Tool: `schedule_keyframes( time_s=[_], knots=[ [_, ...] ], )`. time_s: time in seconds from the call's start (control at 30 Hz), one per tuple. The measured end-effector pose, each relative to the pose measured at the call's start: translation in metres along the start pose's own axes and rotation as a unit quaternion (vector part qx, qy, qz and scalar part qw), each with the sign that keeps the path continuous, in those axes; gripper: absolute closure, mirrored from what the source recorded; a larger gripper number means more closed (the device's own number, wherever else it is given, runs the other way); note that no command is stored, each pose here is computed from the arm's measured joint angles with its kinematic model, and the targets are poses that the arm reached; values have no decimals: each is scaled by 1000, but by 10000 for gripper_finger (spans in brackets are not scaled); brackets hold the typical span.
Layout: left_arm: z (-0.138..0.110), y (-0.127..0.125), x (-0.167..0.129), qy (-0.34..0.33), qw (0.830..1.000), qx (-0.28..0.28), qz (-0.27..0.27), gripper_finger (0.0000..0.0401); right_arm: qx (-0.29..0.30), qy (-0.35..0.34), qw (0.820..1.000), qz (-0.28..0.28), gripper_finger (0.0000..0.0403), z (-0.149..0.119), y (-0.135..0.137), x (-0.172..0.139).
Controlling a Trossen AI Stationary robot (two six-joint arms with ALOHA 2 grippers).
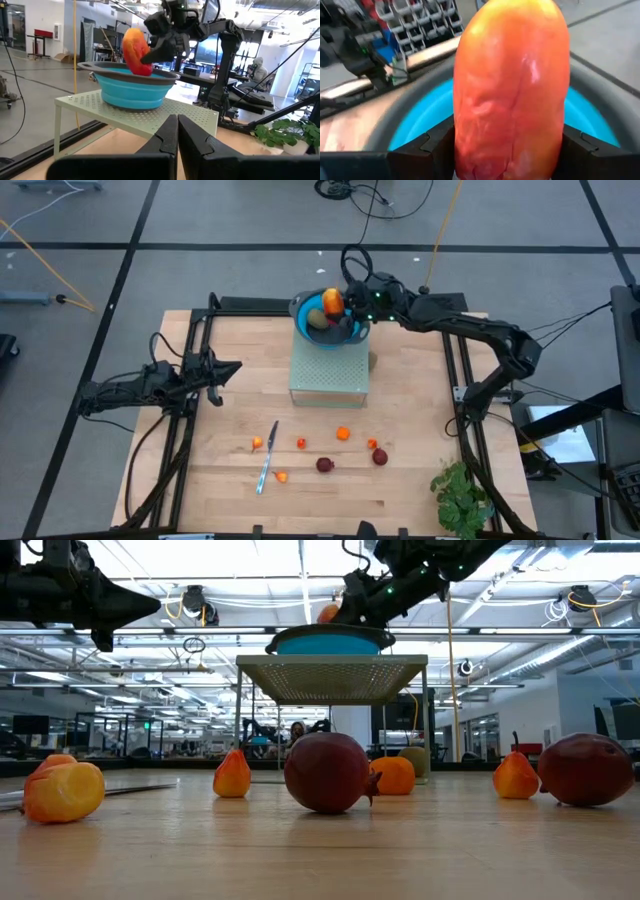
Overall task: Pick & Place Fruit
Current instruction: Put the mango into the blue strainer bowl on the shelf
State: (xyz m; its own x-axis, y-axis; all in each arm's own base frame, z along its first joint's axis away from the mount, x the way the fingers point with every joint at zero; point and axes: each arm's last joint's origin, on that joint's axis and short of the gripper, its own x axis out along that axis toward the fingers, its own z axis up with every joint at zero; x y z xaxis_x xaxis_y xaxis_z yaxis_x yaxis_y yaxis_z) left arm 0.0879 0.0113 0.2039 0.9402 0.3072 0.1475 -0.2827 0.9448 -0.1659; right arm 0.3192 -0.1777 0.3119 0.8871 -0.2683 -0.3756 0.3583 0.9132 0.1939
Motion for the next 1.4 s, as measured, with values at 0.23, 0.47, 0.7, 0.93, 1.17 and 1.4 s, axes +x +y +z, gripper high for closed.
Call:
schedule_keyframes(
  time_s=[0.23,0.47,0.7,0.93,1.17,1.4],
  knots=[
    [0,0,0,0,1000,0,0,391,-3,8,1000,-3,176,-3,-3,4],
    [0,0,0,0,1000,0,0,391,-1,19,1000,-6,170,-5,-3,3],
    [0,0,0,0,1000,0,0,391,-1,18,1000,-6,168,-5,-4,3],
    [0,0,0,1,1000,0,0,391,-1,18,1000,-6,164,-5,-4,3],
    [0,0,0,1,1000,0,0,391,0,18,1000,-6,163,-5,-4,3],
    [0,0,0,0,1000,0,0,391,-1,15,999,-31,163,-5,-5,3]
  ],
)
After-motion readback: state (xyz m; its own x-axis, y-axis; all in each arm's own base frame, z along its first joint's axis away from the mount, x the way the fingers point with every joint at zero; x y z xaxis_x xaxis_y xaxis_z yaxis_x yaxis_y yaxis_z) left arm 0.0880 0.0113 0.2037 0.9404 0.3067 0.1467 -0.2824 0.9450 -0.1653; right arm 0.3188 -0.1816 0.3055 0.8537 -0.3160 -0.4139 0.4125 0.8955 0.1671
